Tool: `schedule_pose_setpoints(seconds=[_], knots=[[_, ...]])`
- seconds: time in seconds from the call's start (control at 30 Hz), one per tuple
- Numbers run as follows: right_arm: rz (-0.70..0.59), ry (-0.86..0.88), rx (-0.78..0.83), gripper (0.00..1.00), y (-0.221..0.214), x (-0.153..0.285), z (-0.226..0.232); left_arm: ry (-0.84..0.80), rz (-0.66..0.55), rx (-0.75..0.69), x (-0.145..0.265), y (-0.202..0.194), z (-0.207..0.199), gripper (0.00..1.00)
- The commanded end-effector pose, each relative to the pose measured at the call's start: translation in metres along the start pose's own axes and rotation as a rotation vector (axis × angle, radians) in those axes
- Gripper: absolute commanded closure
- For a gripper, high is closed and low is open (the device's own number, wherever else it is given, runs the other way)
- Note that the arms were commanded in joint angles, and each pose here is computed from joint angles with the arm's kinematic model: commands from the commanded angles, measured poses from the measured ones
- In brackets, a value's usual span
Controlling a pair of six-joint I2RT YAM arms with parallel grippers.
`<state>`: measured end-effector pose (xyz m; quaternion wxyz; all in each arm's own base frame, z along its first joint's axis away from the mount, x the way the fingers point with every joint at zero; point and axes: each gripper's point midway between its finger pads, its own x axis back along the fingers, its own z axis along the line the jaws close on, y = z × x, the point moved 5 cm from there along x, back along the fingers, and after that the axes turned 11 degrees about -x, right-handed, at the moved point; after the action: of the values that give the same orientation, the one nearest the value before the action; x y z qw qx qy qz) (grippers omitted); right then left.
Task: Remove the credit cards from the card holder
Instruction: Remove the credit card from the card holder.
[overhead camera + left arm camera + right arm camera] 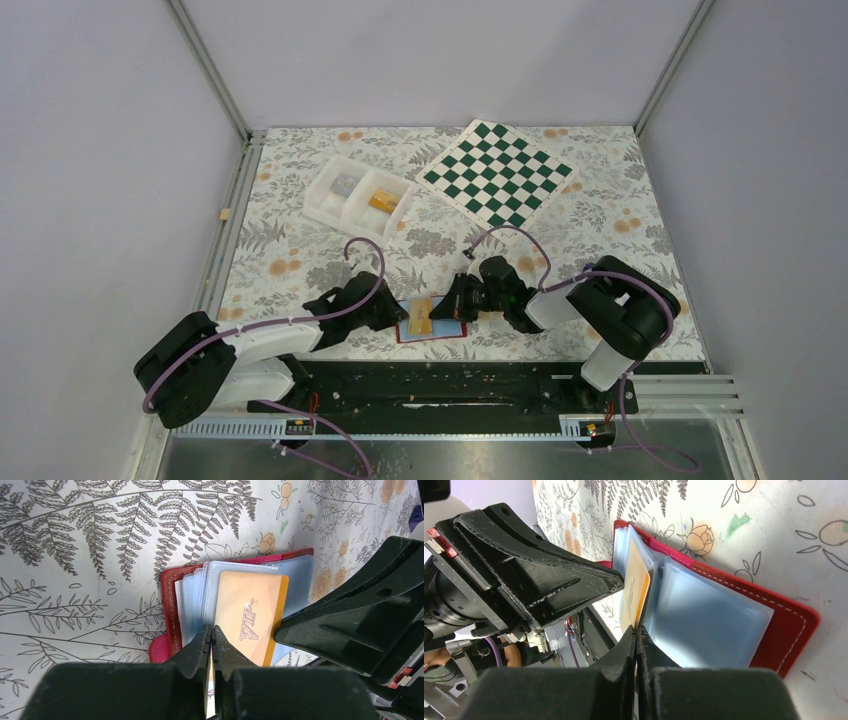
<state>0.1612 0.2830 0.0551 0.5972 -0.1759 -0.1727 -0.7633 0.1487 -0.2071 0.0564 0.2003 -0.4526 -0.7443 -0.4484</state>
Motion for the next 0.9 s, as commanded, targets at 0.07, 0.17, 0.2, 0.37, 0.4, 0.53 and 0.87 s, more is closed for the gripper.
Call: schedule_pose_setpoints(seconds=[0.07,0.17,0.2,0.37,0.4,0.53,0.87], knots=[[0.023,0.014,0.034,1.00,0.0005,0.0042,0.0079,0.120,0.125,-0.026,0.0002,-0.0283,0.0273,0.96],[0.026,0.019,0.033,1.00,0.0001,0.0036,0.0072,0.124,0.124,-0.026,0.0007,-0.0286,0.0285,0.96],[0.025,0.022,0.033,1.00,0.0007,0.0036,0.0076,0.126,0.125,-0.026,0.0008,-0.0290,0.0292,0.96],[0.022,0.020,0.040,1.00,0.0032,0.0063,0.0072,0.132,0.123,-0.020,0.0022,-0.0300,0.0312,0.96],[0.019,0.019,0.042,1.00,0.0038,0.0071,0.0075,0.135,0.124,-0.019,0.0024,-0.0304,0.0320,0.96],[0.018,0.019,0.047,1.00,0.0019,0.0095,0.0056,0.133,0.120,-0.016,0.0029,-0.0299,0.0314,0.96],[-0.003,0.030,0.023,0.97,0.0050,0.0087,0.0038,0.101,0.117,-0.005,0.0023,-0.0286,0.0256,0.96]])
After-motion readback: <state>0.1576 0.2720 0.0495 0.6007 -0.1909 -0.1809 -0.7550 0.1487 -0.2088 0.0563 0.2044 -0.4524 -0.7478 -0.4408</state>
